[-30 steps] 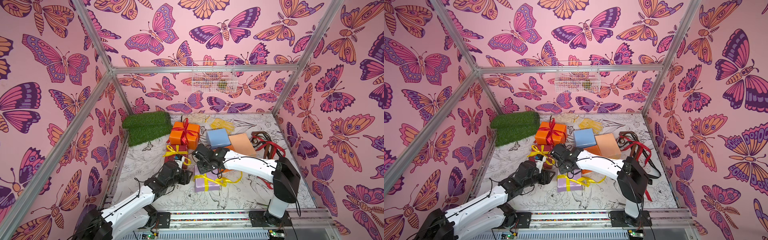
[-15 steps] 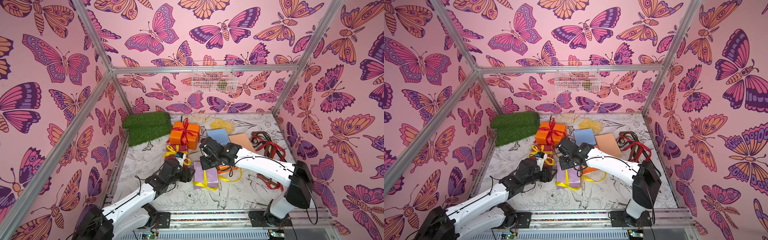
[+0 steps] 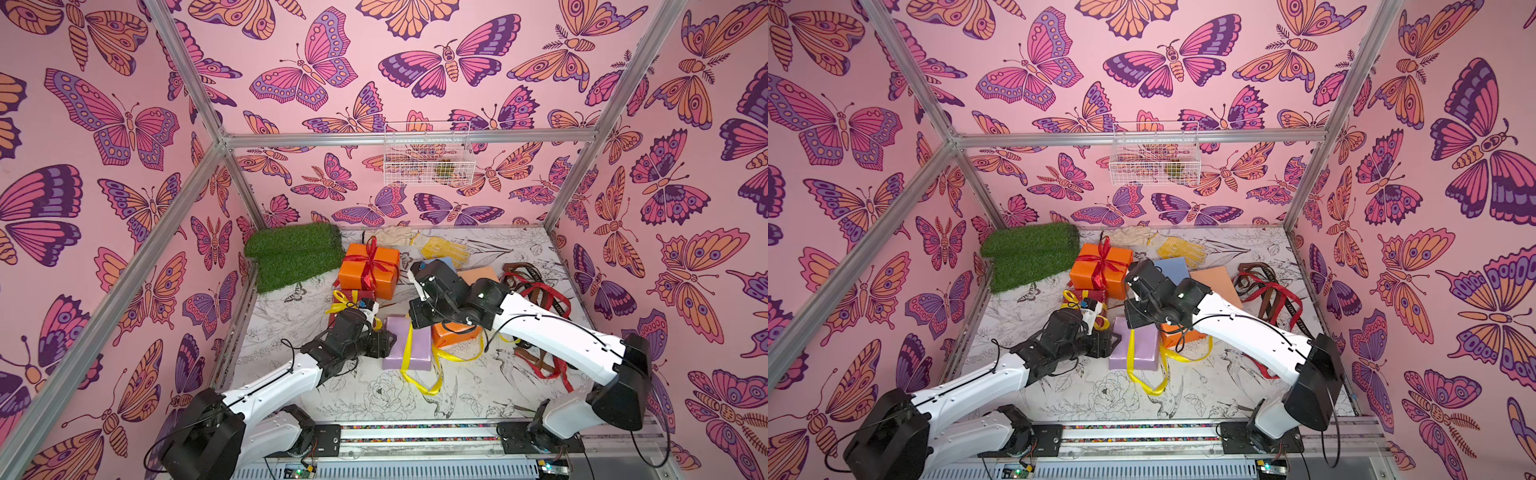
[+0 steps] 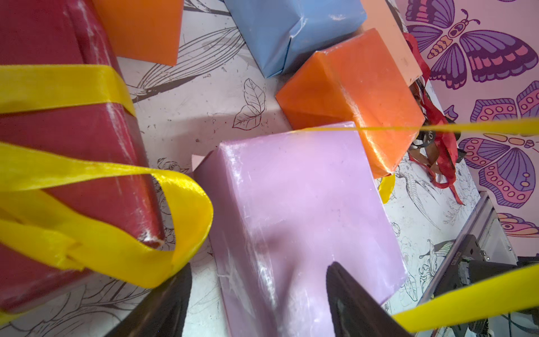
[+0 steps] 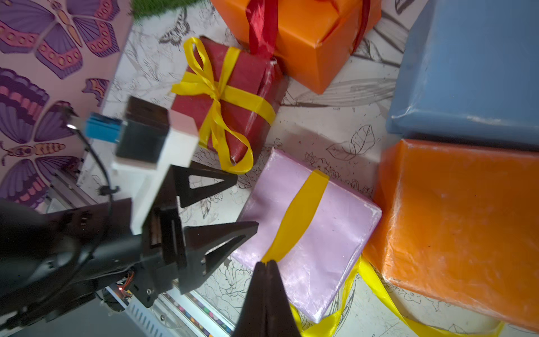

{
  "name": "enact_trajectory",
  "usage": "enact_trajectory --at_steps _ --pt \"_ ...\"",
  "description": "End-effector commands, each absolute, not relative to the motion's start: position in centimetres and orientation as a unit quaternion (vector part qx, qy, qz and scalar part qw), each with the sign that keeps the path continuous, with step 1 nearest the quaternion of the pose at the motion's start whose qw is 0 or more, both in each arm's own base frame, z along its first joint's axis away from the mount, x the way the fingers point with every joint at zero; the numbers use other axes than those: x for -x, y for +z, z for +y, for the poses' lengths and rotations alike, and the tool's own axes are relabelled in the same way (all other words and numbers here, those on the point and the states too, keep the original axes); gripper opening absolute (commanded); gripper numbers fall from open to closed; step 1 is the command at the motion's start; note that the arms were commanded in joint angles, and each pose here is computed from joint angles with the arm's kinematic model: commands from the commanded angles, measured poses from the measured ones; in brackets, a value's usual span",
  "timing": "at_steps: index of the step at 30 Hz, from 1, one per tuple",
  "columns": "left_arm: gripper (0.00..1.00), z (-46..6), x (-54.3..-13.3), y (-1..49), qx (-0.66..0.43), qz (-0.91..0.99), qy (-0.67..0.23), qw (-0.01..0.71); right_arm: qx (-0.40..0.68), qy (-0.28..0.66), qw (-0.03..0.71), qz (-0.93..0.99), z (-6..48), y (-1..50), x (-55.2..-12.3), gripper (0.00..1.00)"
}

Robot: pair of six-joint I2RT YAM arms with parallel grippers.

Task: Untie the ribbon bows on the gift boxes
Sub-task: Pull the ribbon from the gift box.

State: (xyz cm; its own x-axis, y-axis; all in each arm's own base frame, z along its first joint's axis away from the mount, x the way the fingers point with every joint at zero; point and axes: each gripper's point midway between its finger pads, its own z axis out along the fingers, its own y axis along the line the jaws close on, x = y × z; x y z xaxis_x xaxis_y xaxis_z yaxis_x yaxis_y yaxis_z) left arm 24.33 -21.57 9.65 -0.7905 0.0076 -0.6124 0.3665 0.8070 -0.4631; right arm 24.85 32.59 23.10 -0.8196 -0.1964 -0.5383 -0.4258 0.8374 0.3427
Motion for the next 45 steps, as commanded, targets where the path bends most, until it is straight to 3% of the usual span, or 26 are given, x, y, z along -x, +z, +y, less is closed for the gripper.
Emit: enact_trajectory --at_steps 1,18,27,33,39,45 --pt "0.75 -22.0 -24.4 10.0 -0.111 0.896 -0.298 0.311 0.177 0.255 0.301 0.902 31.9 28.6 -25.5 0.0" --pt "0.75 -22.3 -24.7 8.2 -0.113 0.903 -0.291 0.297 0.2 0.281 0.452 0.823 28.4 45.8 -26.2 0.0" --pt "0.75 -22.6 -24.9 7.5 -0.113 0.904 -0.291 0.291 0.225 0.326 0.484 0.781 30.2 51.1 -26.1 0.0" --pt "0.75 -22.6 -24.7 7.2 -0.115 0.906 -0.29 0.286 0.209 0.305 0.559 0.742 27.9 56.1 -26.4 0.0" --pt "0.75 -22.7 -24.7 7.2 -0.116 0.906 -0.291 0.284 0.162 0.231 0.648 0.707 23.1 60.1 -27.4 0.0" --pt "0.75 -22.6 -24.7 7.0 -0.116 0.907 -0.29 0.283 0.1 0.044 0.72 0.685 15.8 62.5 -28.4 0.0"
